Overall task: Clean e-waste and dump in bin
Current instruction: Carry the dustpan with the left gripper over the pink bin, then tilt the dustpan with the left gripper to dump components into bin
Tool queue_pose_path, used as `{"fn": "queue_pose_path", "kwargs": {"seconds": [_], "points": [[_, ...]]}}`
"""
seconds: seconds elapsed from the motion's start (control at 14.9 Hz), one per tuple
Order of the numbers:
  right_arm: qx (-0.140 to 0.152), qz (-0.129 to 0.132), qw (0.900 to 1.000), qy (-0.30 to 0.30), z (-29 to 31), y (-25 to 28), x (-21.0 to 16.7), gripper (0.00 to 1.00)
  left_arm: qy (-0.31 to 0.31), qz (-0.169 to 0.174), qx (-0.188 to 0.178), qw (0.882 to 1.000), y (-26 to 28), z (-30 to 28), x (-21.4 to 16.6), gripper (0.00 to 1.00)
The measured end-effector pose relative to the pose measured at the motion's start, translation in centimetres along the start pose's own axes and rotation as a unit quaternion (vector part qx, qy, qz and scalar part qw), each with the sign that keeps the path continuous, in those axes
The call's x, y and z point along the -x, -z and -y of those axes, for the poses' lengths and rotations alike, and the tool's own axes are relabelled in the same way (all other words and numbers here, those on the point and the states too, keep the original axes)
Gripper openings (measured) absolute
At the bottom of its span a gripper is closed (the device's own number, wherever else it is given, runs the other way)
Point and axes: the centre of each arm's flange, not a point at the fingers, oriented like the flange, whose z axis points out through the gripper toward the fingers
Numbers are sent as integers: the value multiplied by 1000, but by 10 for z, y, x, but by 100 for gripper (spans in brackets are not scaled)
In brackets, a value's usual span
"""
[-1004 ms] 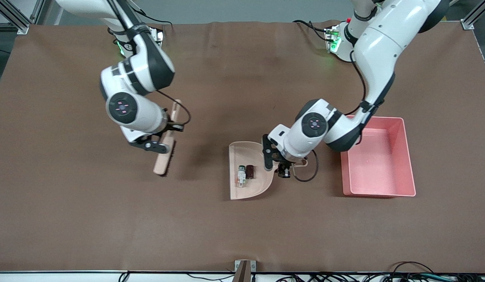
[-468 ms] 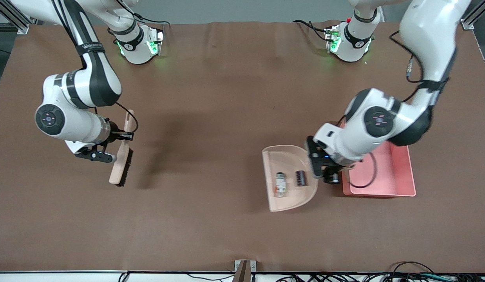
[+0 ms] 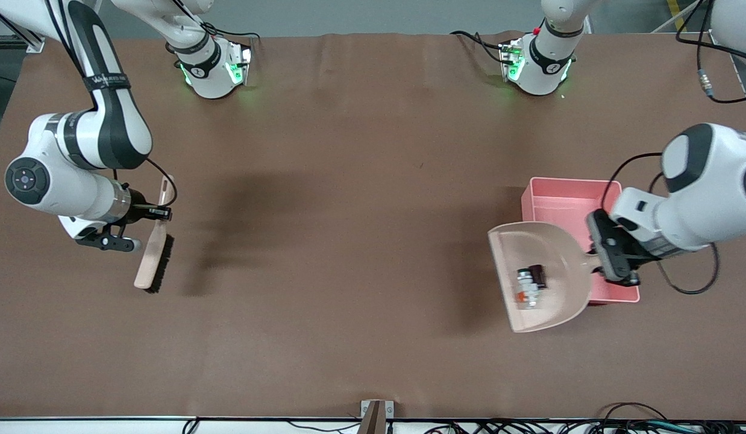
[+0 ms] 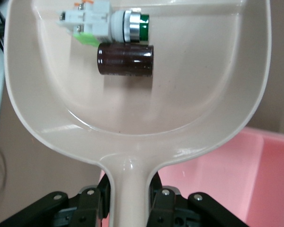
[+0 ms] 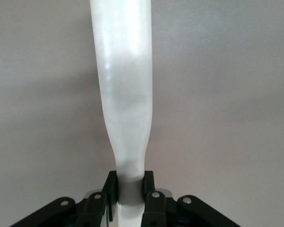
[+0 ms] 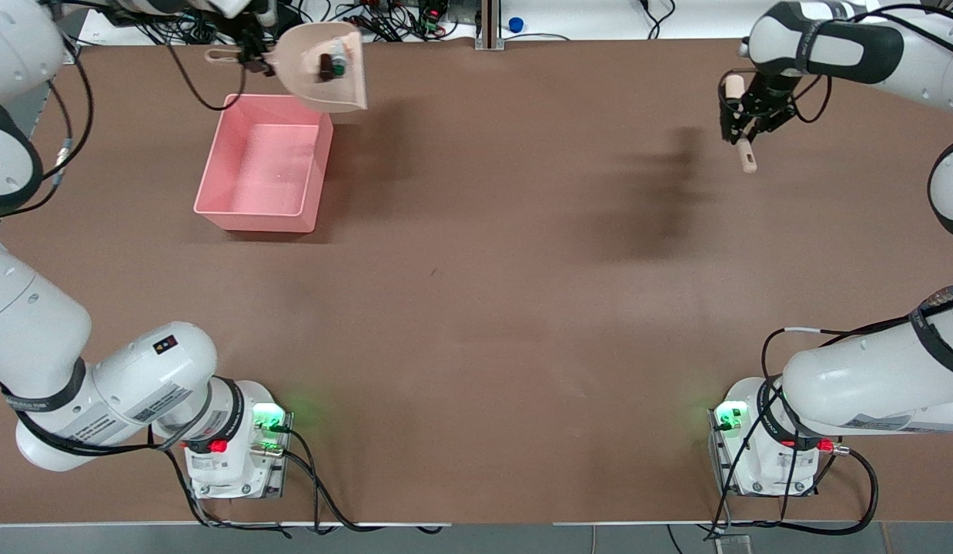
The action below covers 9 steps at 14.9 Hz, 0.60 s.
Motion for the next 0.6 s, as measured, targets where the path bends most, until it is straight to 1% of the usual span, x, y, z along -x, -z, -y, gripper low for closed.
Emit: {"fn": "queue_pose_path", "kwargs": {"seconds": [0.13,0.2,0.4,0.6], "points": [[-5,-9,1000,-1,-30,-36,8,26,-8,4,5,1000,1,3,32,33],[-6,-9,1000,0,-39,-56,16,26,-15,10,4,1000,2,4,45,33],[-6,5,1000,5,-43,-98,40,26,-25,36,2,999,1,5,75,33],[-5,15,1000,8,-40,-110,50,26,-24,40,5,999,0,5,92,33]]}}
